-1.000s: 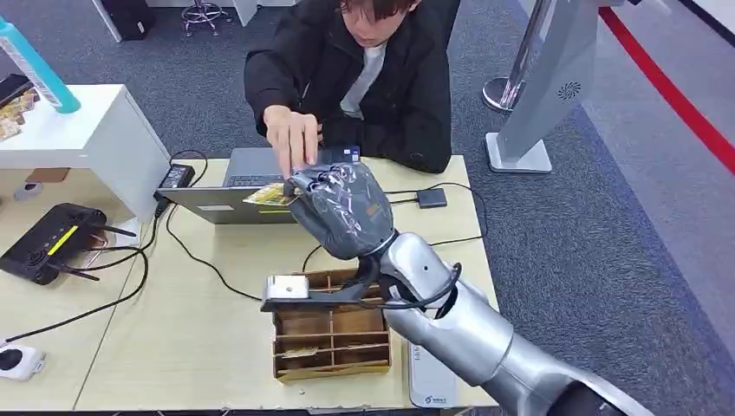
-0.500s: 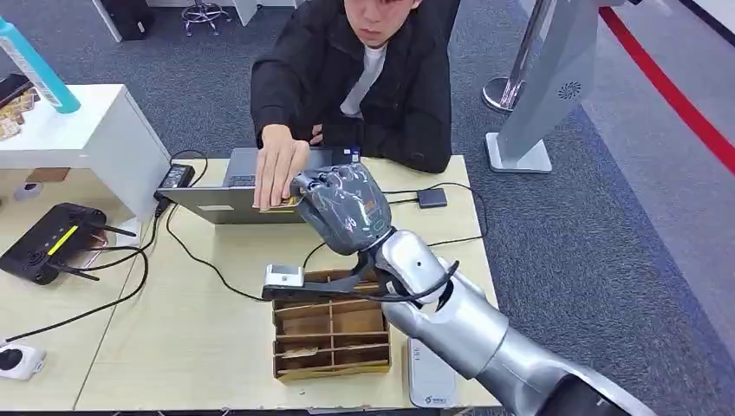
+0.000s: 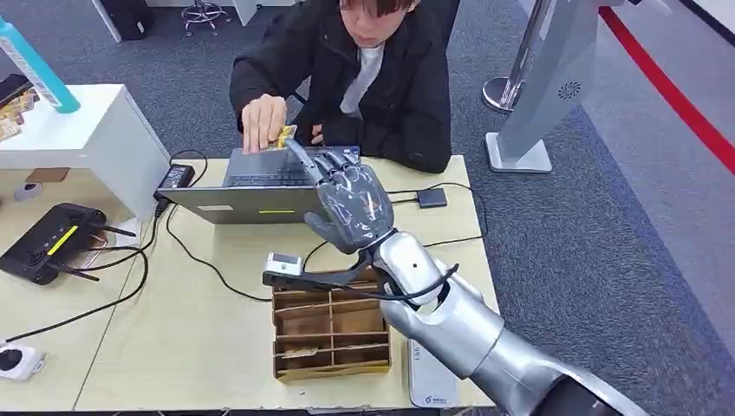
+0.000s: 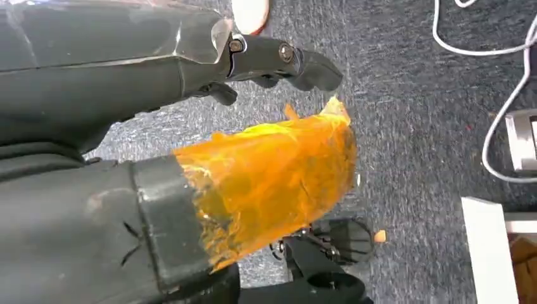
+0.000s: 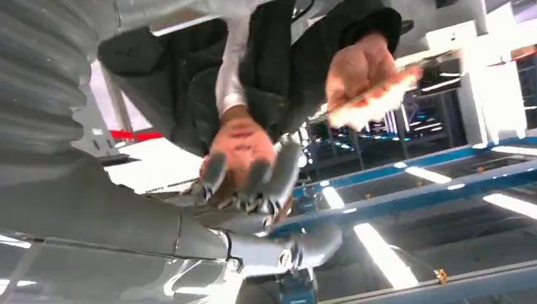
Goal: Pass the card to the sensor for recognition and then transmit it.
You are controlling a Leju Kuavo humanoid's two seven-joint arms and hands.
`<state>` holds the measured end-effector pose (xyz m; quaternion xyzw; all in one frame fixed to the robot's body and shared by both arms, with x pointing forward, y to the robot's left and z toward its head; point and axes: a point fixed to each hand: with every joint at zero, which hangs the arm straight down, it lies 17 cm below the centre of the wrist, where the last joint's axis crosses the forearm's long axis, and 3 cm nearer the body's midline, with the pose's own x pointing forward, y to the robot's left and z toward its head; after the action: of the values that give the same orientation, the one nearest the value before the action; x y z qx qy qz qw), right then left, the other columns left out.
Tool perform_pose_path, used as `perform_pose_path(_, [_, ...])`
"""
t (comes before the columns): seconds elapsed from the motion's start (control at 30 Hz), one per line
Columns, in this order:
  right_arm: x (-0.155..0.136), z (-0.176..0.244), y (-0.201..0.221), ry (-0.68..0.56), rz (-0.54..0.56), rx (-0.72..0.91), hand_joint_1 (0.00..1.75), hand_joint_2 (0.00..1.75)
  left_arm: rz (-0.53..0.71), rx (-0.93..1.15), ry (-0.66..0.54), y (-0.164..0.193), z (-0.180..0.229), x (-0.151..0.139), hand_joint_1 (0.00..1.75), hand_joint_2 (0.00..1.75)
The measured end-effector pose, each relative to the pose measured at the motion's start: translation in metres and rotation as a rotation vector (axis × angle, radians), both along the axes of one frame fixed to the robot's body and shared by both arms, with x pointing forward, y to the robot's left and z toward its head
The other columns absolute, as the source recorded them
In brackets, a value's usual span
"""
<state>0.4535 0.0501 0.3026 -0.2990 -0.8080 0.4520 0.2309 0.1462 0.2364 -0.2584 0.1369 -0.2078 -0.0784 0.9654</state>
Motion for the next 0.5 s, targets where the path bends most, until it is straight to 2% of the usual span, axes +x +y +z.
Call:
perform_pose_path(0.03, [0.001,-0.001,-0.001,0.002,-0.005,0.002,0.0,0.0,-0.001,-0.001,0.0,-0.001,0.0,0.0,0.0,0.0])
perform_pose_path(0.17, [0.0,-0.004,-0.007,0.014,-0.019,0.024,0.0,0.0,-0.003,-0.005,-0.003,-0.005,0.0,-0.001,0.0,0.0])
perform_pose_path(0.23, [-0.006,-0.008,-0.009,0.05,0.012,0.072,0.0,0.0,0.005,-0.009,-0.006,-0.007,0.0,-0.004,0.0,0.0])
perform_pose_path(0.5, [-0.078,-0.03,-0.032,0.384,0.326,0.541,0.0,0.0,0.074,-0.033,-0.024,-0.014,0.0,-0.02,0.0,0.0])
